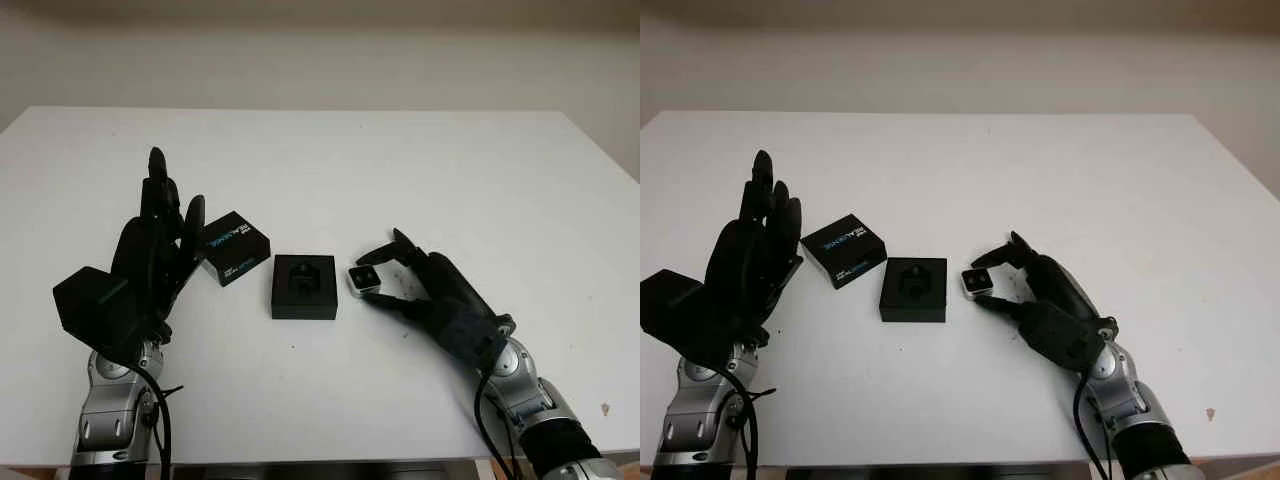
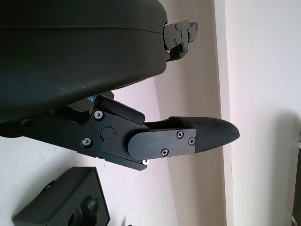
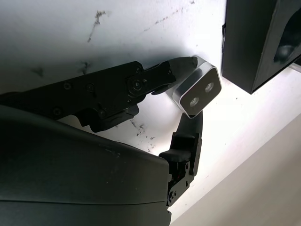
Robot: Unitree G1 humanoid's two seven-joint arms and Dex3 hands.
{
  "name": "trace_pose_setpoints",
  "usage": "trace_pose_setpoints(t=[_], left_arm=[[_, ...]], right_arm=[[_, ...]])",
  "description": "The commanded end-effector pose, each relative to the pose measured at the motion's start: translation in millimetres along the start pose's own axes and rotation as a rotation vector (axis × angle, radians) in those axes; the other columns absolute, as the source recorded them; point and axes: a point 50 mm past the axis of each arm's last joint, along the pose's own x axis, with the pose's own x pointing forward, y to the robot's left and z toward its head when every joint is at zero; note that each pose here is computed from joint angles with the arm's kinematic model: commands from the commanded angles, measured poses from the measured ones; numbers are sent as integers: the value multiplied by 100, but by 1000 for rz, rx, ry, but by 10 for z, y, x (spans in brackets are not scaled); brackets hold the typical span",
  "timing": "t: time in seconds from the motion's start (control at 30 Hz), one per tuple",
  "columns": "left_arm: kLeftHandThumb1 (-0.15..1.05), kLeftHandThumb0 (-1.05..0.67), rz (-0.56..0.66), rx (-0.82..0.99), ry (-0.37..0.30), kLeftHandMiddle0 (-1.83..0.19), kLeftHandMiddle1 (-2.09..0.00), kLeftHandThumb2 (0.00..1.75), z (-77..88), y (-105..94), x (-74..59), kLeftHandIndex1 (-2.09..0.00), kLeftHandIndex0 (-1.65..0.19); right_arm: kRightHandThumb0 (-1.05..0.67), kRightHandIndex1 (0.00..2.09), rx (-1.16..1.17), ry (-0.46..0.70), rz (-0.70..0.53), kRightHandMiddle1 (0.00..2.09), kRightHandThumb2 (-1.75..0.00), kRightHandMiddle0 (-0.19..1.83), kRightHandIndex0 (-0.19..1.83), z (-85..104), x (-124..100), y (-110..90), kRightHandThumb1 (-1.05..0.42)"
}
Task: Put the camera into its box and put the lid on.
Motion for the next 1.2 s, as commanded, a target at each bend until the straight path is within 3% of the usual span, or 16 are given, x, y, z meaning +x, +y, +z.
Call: trace_pose_setpoints(t=[0.0,0.37,0.77,1.17], left_arm=[[105,-75,-6,11,-21,19,0,51,45,-4,23,0,19],[105,-74,-8,2,-16,19,0,51,30,-2,19,0,19],[105,-74,-9,8,-4,19,0,51,19,32,14,0,19],[105,-74,-22,14,3,19,0,50,23,64,16,0,19]], right_arm=[[-39,8,9,60,61,125,-6,37,28,-137,-52,123,-98],[-41,8,47,34,119,142,-5,40,33,-147,-22,122,-99],[-35,13,200,-33,11,174,-5,23,45,-62,-7,169,-102],[-37,18,406,-84,-83,174,-5,27,38,89,44,-10,-101]])
